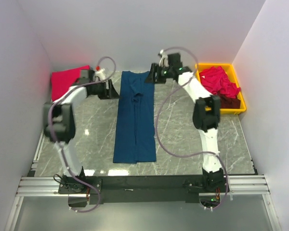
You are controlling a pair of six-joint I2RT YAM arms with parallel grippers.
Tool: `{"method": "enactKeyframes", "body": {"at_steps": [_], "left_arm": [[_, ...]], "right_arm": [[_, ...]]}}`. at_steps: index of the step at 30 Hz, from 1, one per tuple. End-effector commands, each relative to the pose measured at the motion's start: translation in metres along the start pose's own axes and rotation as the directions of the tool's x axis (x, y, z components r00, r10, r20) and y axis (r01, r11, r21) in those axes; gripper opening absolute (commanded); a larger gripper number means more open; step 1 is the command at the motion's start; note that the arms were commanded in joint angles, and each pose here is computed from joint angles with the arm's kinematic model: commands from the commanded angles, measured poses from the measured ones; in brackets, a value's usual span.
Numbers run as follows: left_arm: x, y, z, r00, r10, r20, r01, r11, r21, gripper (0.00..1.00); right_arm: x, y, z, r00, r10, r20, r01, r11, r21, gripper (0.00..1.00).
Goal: Fold and stack the t-shirts
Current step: Fold the tshirt
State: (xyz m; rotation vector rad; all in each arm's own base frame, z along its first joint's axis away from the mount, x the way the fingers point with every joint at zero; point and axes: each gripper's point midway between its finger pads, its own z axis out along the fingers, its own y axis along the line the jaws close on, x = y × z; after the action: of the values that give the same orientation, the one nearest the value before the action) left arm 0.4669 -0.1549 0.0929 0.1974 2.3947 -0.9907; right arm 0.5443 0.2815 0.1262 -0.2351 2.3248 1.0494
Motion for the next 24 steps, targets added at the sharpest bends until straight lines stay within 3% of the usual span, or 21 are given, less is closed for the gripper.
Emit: {"method": "enactKeyframes", "body": {"at_steps": [1,2,3,7,11,12,13,14,15,16,17,18,20,21,24], "left_arm": [[-0.045,-0.072,-0.094,0.917,0.298,0.264,-0.315,0.949,0.027,0.67],[-0.041,-0.080,-0.107,0.896,0.340,0.287,-0.361,0.932,0.021,0.71],[-0.036,-0.081,-0.119,0.859,0.419,0.295,-0.437,0.900,-0.005,0.74],[0.019,-0.103,-0.166,0.746,0.594,0.300,-0.616,0.788,-0.028,0.75],[0.088,-0.104,-0.179,0.586,0.779,0.224,-0.793,0.608,-0.039,0.73],[0.108,-0.097,-0.177,0.512,0.835,0.200,-0.849,0.528,-0.031,0.73],[0.128,-0.102,-0.182,0.487,0.854,0.187,-0.867,0.498,-0.017,0.74],[0.138,-0.100,-0.183,0.459,0.871,0.177,-0.884,0.468,-0.012,0.74],[0.152,-0.100,-0.183,0.381,0.907,0.176,-0.921,0.389,-0.011,0.77],[0.170,-0.098,-0.182,0.393,0.906,0.158,-0.919,0.394,0.028,0.79],[0.180,-0.098,-0.182,0.362,0.919,0.159,-0.932,0.360,0.044,0.81],[0.189,-0.097,-0.180,0.266,0.951,0.160,-0.964,0.259,0.063,0.85],[0.222,-0.094,-0.175,0.222,0.961,0.164,-0.970,0.201,0.138,0.89],[0.236,-0.091,-0.169,0.157,0.972,0.175,-0.977,0.127,0.169,0.90],[0.258,-0.092,-0.156,0.063,0.982,0.176,-0.971,0.020,0.237,0.89]], "right_arm": [[-0.044,0.095,-0.106,0.934,-0.327,0.143,0.334,0.942,-0.025,0.67],[-0.025,0.099,-0.114,0.934,-0.346,0.088,0.350,0.936,-0.036,0.67],[-0.020,0.115,-0.137,0.892,-0.443,0.093,0.448,0.893,-0.034,0.67],[0.063,0.106,-0.166,0.849,-0.523,-0.077,0.523,0.852,-0.016,0.66],[0.135,0.098,-0.192,0.764,-0.621,-0.176,0.630,0.777,-0.007,0.66],[0.142,0.100,-0.208,0.702,-0.691,-0.169,0.704,0.710,0.022,0.66],[0.179,0.091,-0.205,0.661,-0.713,-0.232,0.731,0.682,-0.012,0.66],[0.180,0.098,-0.218,0.606,-0.772,-0.191,0.788,0.615,0.015,0.66],[0.188,0.093,-0.221,0.538,-0.819,-0.199,0.838,0.545,0.022,0.66],[0.212,0.083,-0.220,0.500,-0.836,-0.224,0.857,0.514,-0.005,0.66],[0.222,0.092,-0.218,0.443,-0.874,-0.200,0.889,0.457,-0.029,0.66],[0.228,0.099,-0.222,0.389,-0.906,-0.170,0.916,0.400,-0.038,0.66],[0.259,0.101,-0.213,0.325,-0.931,-0.168,0.933,0.345,-0.106,0.66],[0.269,0.100,-0.209,0.302,-0.938,-0.170,0.936,0.326,-0.131,0.66],[0.304,0.103,-0.190,0.239,-0.956,-0.169,0.930,0.275,-0.243,0.65]]}}
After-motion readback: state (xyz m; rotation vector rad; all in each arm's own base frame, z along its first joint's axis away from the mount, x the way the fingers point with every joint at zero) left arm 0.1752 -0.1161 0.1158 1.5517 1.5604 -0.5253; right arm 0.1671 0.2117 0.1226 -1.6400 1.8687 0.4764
